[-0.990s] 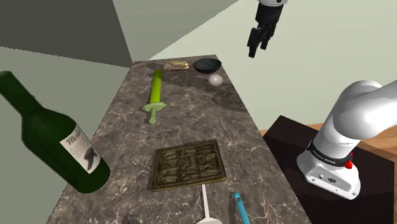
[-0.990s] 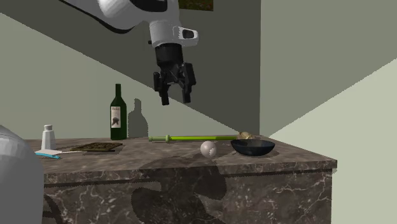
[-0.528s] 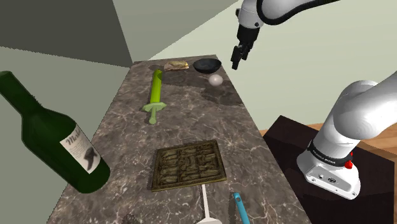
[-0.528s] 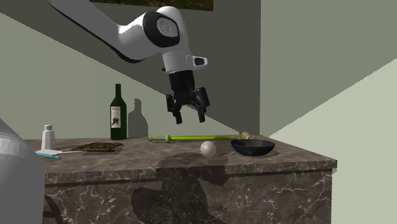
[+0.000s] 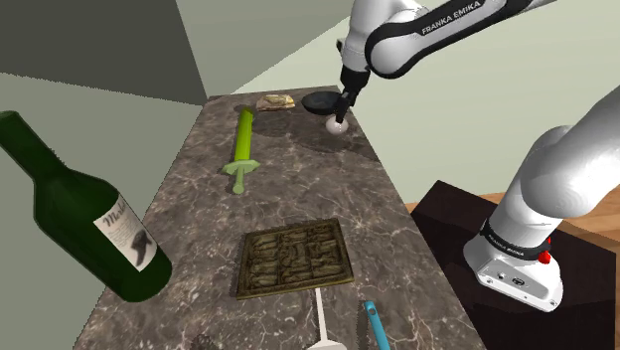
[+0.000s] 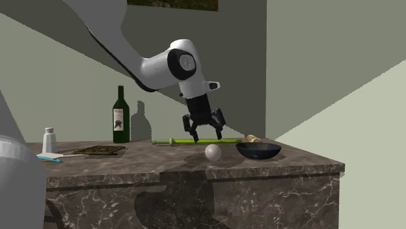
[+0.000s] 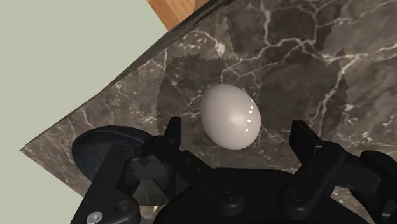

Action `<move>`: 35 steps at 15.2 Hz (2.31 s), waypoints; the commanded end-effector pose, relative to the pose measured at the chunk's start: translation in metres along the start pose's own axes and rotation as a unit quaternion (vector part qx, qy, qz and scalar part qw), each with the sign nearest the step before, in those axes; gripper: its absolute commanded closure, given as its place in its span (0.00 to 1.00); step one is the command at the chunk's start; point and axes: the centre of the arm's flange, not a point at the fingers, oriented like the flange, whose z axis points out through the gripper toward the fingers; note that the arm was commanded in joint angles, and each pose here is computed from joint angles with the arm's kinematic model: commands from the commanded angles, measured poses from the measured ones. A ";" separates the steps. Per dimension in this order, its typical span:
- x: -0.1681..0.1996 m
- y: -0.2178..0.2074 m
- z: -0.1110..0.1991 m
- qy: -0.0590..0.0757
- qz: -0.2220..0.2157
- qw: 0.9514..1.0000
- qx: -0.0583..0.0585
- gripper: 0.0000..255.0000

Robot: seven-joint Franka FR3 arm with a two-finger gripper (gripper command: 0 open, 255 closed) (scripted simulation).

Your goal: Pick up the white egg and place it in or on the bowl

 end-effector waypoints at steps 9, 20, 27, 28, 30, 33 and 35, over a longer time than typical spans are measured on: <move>0.014 -0.003 0.060 0.012 -0.018 1.000 -0.004 0.00; 0.014 -0.003 0.060 0.012 -0.018 1.000 -0.004 1.00; 0.014 -0.003 0.060 0.012 -0.018 1.000 -0.004 1.00; 0.015 -0.002 0.055 0.012 -0.018 1.000 -0.004 1.00; 0.018 -0.001 0.045 0.012 -0.018 1.000 -0.004 1.00; 0.022 0.002 0.030 0.012 -0.018 1.000 -0.004 1.00; 0.024 0.004 0.019 0.012 -0.018 1.000 -0.004 1.00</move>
